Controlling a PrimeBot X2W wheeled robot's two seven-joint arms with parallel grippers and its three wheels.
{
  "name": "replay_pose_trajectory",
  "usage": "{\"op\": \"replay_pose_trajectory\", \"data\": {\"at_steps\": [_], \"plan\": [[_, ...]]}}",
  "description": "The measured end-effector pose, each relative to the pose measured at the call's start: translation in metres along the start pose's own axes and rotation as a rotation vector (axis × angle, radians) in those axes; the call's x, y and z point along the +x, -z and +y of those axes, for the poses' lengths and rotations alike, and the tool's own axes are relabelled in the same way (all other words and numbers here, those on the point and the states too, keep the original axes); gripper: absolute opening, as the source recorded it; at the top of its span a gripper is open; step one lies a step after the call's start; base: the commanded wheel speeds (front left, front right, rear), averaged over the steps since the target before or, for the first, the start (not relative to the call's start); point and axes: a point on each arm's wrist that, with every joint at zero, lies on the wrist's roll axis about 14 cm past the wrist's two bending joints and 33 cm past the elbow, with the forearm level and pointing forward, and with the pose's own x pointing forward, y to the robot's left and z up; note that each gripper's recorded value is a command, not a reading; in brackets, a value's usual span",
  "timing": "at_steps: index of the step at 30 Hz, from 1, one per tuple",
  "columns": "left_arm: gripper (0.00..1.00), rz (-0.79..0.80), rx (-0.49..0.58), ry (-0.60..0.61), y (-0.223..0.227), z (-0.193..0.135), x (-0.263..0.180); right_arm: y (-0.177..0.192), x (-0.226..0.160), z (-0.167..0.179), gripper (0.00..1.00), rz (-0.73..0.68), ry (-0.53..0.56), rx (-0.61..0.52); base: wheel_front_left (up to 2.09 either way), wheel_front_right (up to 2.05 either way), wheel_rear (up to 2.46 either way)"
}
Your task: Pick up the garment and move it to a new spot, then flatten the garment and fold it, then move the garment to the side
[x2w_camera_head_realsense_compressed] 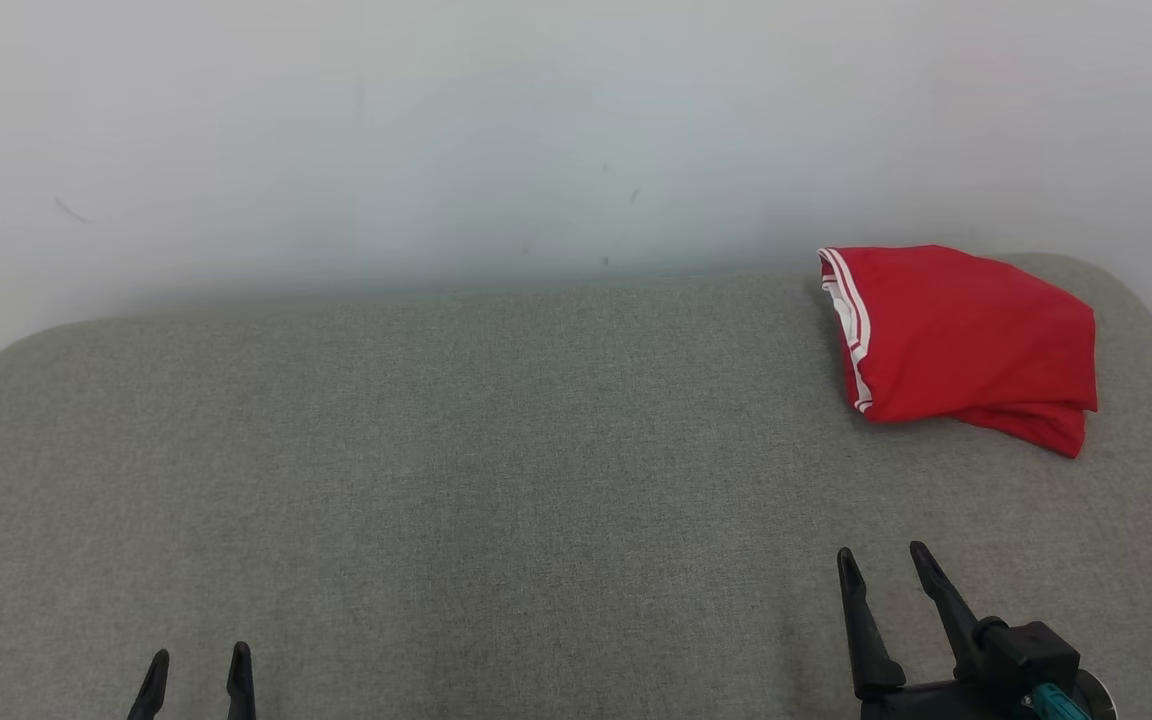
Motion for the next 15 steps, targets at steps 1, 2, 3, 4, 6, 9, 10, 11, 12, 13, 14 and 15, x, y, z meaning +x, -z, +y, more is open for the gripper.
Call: {"op": "replay_pose_trajectory", "data": {"at_steps": [1, 2, 3, 4, 6, 9, 10, 11, 12, 13, 14, 15], "plan": [[1.00, 0.001, 0.000, 0.000, 0.000, 0.000, 0.000, 0.000, 0.000, 0.000, 1.00, 0.001, -0.001, 0.000, 0.00, 0.00, 0.00], [1.00, 0.001, 0.000, -0.001, 0.000, 0.000, 0.000, 0.001, 0.000, 0.000, 1.00, 0.002, -0.002, 0.000, 0.00, 0.00, 0.00], [1.00, 0.001, 0.000, -0.001, 0.000, 0.000, 0.000, 0.001, 0.000, 0.001, 1.00, 0.003, -0.003, 0.001, 0.00, 0.00, 0.00], [1.00, 0.001, 0.000, -0.001, 0.000, 0.000, 0.000, 0.001, 0.000, 0.001, 1.00, 0.003, -0.004, 0.001, 0.00, 0.00, 0.00], [1.00, 0.001, 0.001, -0.001, 0.000, 0.001, 0.000, 0.001, 0.000, 0.002, 1.00, 0.004, -0.005, 0.001, 0.00, 0.00, 0.00], [0.00, 0.018, -0.003, -0.002, 0.006, 0.000, -0.002, 0.007, -0.002, 0.002, 0.00, 0.024, -0.003, 0.005, 0.00, 0.00, 0.00], [0.00, 0.032, -0.005, -0.003, 0.010, 0.000, -0.003, 0.013, -0.004, 0.001, 0.00, 0.041, -0.001, 0.007, 0.00, 0.00, 0.00], [0.00, 0.045, -0.008, -0.004, 0.013, 0.000, -0.004, 0.018, -0.007, 0.001, 0.00, 0.057, 0.002, 0.011, 0.00, 0.00, 0.00], [0.00, 0.058, -0.011, -0.005, 0.017, -0.001, -0.005, 0.023, -0.010, 0.001, 0.00, 0.075, 0.005, 0.014, 0.00, 0.00, 0.00], [0.00, 0.070, -0.014, -0.006, 0.021, -0.001, -0.007, 0.028, -0.013, 0.001, 0.00, 0.091, 0.008, 0.017, 0.00, 0.00, 0.00], [0.00, 0.083, -0.023, -0.008, 0.024, -0.001, -0.008, 0.032, -0.015, 0.000, 0.00, 0.108, 0.014, 0.029, 0.00, 0.00, 0.00], [0.00, 0.091, -0.042, -0.011, 0.026, -0.002, -0.009, 0.034, -0.016, -0.002, 0.00, 0.117, 0.025, 0.049, 0.00, 0.00, 0.00]]}}
